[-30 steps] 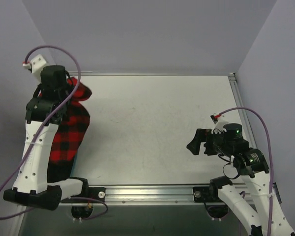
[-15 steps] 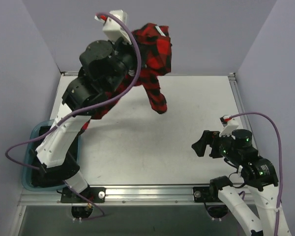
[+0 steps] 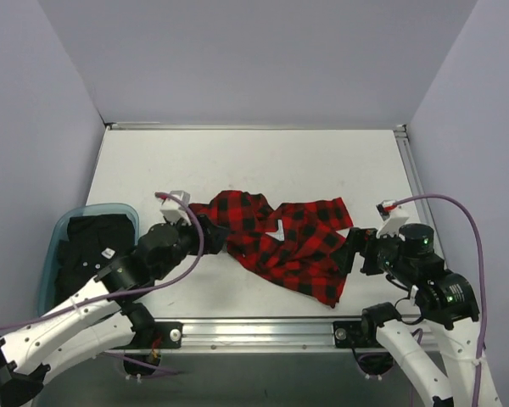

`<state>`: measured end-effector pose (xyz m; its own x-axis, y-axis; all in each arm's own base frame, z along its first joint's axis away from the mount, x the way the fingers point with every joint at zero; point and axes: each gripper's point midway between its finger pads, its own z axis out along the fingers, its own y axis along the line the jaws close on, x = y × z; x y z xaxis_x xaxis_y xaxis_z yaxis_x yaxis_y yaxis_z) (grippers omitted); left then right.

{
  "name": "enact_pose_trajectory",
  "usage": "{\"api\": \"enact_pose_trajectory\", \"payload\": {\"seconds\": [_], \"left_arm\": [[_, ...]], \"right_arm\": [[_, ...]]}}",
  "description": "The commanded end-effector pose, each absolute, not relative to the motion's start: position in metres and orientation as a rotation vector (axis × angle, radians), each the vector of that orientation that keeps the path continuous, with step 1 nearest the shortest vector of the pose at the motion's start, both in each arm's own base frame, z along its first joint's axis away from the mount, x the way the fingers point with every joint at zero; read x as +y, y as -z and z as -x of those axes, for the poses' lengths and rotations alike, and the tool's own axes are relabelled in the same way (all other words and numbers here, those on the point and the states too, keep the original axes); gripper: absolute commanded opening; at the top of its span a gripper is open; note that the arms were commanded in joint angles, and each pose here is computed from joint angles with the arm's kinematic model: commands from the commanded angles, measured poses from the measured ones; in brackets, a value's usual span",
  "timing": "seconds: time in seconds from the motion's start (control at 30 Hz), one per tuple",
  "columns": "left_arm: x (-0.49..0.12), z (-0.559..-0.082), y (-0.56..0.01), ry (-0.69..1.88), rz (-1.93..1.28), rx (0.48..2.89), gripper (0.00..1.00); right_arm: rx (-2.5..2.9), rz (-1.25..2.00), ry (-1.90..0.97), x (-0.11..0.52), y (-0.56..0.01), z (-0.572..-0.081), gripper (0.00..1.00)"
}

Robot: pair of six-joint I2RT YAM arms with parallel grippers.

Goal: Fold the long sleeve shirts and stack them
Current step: Move the shirt to the center of the board, then flatten the shirt out

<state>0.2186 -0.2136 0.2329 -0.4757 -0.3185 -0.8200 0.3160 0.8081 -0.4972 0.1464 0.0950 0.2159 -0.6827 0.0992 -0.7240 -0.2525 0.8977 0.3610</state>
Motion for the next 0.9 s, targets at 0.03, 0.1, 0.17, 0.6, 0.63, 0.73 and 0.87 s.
{"api": "enact_pose_trajectory", "payload": {"seconds": [0.03, 0.1, 0.17, 0.6, 0.63, 0.73, 0.87], "left_arm": [[-0.181, -0.173, -0.205, 0.903, 0.261, 2.035, 0.81], [-0.171, -0.163, -0.191, 0.898, 0.299, 2.075, 0.81], [-0.169, -0.163, -0.185, 0.888, 0.331, 2.095, 0.81], [-0.167, -0.258, -0.138, 0.796, 0.542, 2.245, 0.84], [-0.165, -0.265, -0.138, 0.841, 0.564, 2.242, 0.84], [-0.172, -0.283, -0.138, 0.878, 0.554, 2.245, 0.83], [-0.187, -0.302, -0.141, 0.917, 0.511, 2.260, 0.83]], "right_arm": [[2.366, 0.154, -0.560, 0.100, -0.192, -0.148, 1.00], [2.423, 0.156, -0.560, 0.104, -0.183, -0.154, 1.00], [2.431, 0.204, -0.591, 0.115, -0.180, -0.161, 1.00], [2.417, 0.662, -0.674, 0.235, -0.149, -0.227, 0.84], [2.404, 0.681, -0.672, 0.240, -0.148, -0.235, 0.84], [2.414, 0.766, -0.676, 0.255, -0.134, -0.250, 0.84], [2.434, 0.852, -0.738, 0.273, -0.119, -0.258, 0.84]]}}
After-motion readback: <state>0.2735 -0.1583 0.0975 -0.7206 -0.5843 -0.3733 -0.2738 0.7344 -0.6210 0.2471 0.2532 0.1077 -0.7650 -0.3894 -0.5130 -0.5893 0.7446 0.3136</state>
